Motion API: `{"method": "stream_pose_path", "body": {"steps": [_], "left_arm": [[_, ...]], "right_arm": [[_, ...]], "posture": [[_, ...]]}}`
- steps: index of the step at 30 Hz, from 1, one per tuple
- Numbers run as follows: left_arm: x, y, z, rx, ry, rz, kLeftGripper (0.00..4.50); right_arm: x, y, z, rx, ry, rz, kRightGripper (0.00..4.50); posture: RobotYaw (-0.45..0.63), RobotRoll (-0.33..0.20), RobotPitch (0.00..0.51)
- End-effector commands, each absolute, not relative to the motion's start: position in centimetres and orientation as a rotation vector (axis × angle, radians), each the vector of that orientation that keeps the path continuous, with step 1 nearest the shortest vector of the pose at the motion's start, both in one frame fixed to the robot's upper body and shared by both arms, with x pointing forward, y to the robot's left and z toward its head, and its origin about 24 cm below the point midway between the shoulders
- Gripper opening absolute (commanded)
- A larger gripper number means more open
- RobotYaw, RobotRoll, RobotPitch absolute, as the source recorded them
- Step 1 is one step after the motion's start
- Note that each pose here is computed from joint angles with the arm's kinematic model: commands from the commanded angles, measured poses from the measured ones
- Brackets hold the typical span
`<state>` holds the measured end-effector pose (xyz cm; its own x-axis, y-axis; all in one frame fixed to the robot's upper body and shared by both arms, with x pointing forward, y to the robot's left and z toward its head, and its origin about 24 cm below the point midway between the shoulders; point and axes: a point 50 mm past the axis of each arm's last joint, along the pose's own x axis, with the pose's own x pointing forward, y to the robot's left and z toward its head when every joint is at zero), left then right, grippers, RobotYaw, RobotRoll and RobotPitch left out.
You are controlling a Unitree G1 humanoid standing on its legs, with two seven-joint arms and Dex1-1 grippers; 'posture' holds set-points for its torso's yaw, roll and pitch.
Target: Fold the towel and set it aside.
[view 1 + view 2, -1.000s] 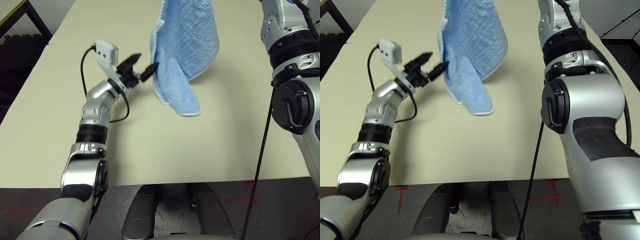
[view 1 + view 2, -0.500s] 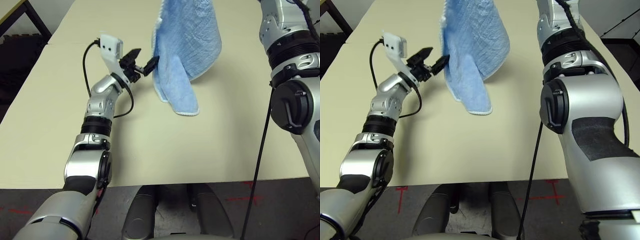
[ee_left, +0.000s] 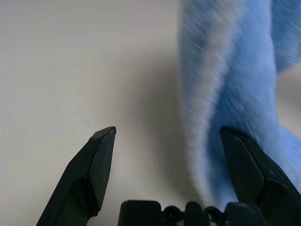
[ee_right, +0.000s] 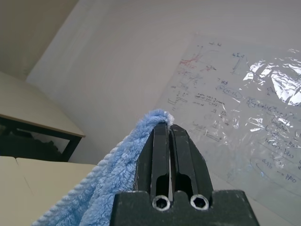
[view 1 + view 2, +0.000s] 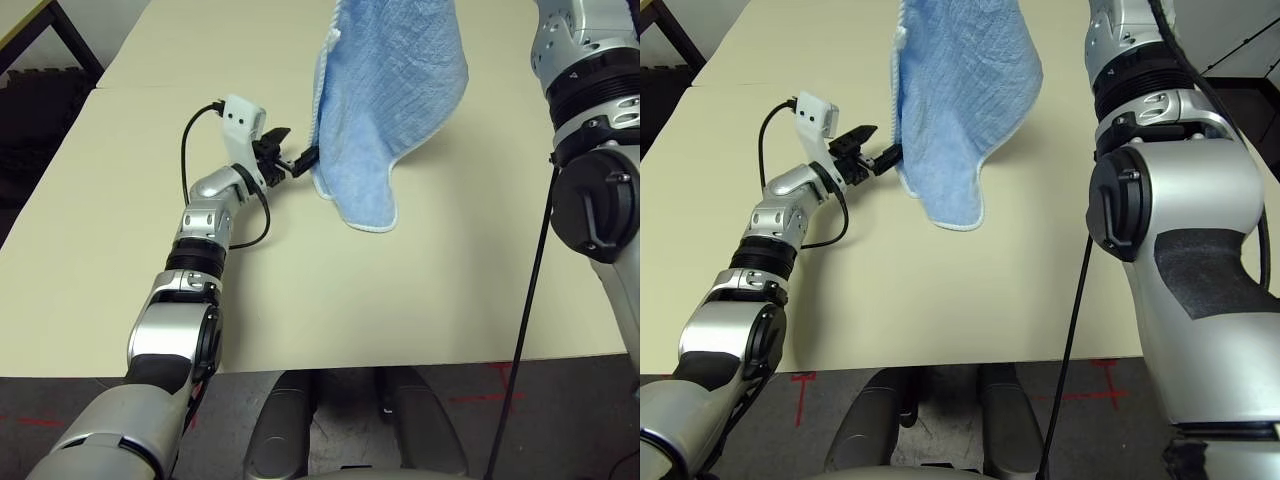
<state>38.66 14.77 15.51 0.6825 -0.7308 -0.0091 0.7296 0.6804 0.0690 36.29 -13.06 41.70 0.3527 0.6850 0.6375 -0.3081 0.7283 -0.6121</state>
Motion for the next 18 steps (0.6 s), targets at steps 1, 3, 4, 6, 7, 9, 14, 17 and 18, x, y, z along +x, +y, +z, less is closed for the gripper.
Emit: {"method": "stream_pose_path", "body": {"steps": [1, 3, 4, 6, 7, 9, 14, 17, 18], "left_arm": [[38.0, 14.8, 14.8, 0.082, 0.053, -0.908, 4.50], [37.8, 14.9, 14.8, 0.073, 0.068, -0.926, 4.50], [37.7, 15.0, 14.9, 0.072, 0.070, -0.929, 4.50], [37.6, 15.1, 14.8, 0.075, 0.082, -0.931, 4.50], [37.6, 15.2, 14.7, 0.083, 0.089, -0.929, 4.50], [37.6, 15.4, 14.5, 0.096, 0.107, -0.919, 4.50], [38.2, 15.1, 14.2, 0.099, 0.131, -0.875, 4.50], [38.4, 14.8, 14.2, 0.091, 0.144, -0.878, 4.50], [38.4, 14.8, 14.1, 0.092, 0.149, -0.881, 4.50]], "right_arm": [[35.0, -13.6, 44.1, -0.446, -1.099, 0.633, 0.03], [35.0, -13.6, 44.1, -0.446, -1.097, 0.629, 0.03], [35.0, -13.7, 44.1, -0.446, -1.096, 0.628, 0.03], [35.0, -13.7, 44.1, -0.446, -1.098, 0.625, 0.03], [35.0, -13.7, 44.2, -0.446, -1.099, 0.624, 0.03], [34.9, -13.7, 44.4, -0.444, -1.105, 0.620, 0.03], [34.5, -13.8, 45.0, -0.444, -1.125, 0.612, 0.03], [34.4, -13.8, 45.2, -0.444, -1.135, 0.606, 0.03], [34.4, -13.8, 45.2, -0.443, -1.137, 0.605, 0.03]], "posture": [[0.10, 0.000, 0.183], [0.09, 0.000, 0.182], [0.09, 0.000, 0.182], [0.09, 0.000, 0.181], [0.08, 0.000, 0.181], [0.08, 0.000, 0.186], [0.07, 0.000, 0.203], [0.06, 0.000, 0.209], [0.06, 0.000, 0.209]]}}
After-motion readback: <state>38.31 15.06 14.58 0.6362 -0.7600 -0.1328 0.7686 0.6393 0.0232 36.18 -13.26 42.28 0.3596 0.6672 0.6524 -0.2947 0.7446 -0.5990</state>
